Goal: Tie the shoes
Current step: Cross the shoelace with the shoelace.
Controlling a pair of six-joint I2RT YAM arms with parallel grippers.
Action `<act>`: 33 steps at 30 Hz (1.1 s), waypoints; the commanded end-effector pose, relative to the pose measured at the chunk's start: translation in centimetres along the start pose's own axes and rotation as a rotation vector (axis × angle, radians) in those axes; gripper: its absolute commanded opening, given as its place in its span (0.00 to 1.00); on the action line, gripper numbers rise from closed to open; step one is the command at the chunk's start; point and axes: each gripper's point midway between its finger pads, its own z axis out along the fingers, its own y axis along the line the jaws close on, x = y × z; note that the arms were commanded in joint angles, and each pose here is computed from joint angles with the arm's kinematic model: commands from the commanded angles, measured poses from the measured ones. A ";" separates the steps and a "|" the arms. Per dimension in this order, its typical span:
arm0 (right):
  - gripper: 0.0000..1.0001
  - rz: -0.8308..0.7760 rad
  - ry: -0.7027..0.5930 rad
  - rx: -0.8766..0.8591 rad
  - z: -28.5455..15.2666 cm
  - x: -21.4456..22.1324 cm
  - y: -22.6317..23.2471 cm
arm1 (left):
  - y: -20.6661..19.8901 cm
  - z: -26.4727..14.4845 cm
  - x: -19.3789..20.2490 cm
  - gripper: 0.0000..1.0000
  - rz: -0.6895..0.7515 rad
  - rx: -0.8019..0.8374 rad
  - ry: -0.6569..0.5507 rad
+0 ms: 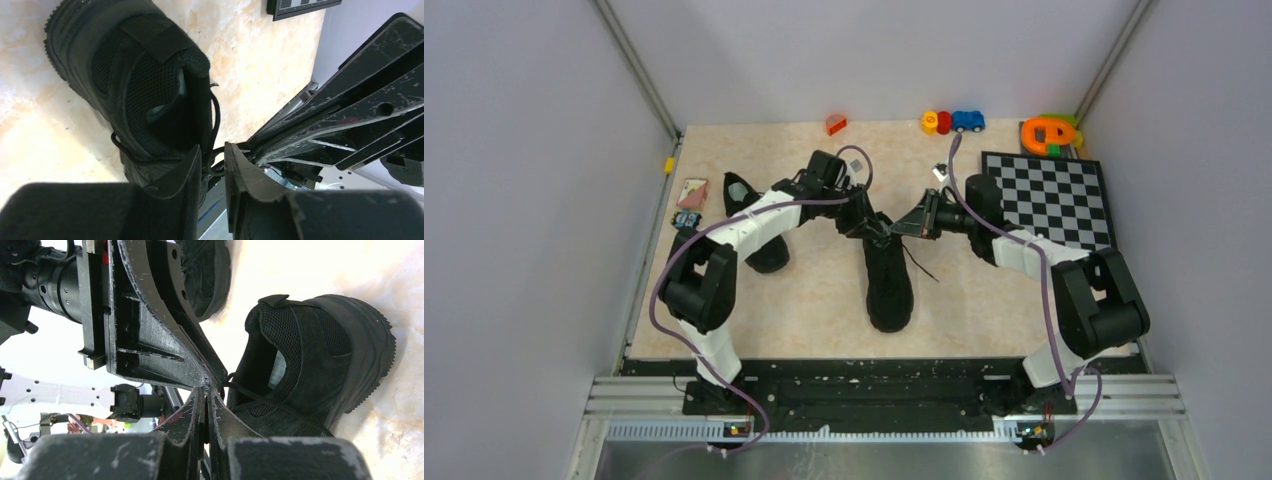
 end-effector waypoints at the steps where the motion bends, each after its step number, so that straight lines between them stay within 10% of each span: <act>1: 0.00 -0.084 -0.036 -0.059 -0.1 -2.0 2.9 | -0.2 -0.8 -0.1 0.27 0.037 -0.018 0.006; 12: 0.00 -0.082 -0.035 -0.060 -0.1 -1.9 3.0 | -0.4 -1.5 -0.9 0.00 0.058 -0.043 -0.027; 33: 0.00 -0.083 -0.045 -0.053 0.0 -2.3 2.9 | -2.9 -4.5 -1.8 0.00 0.080 0.023 -0.150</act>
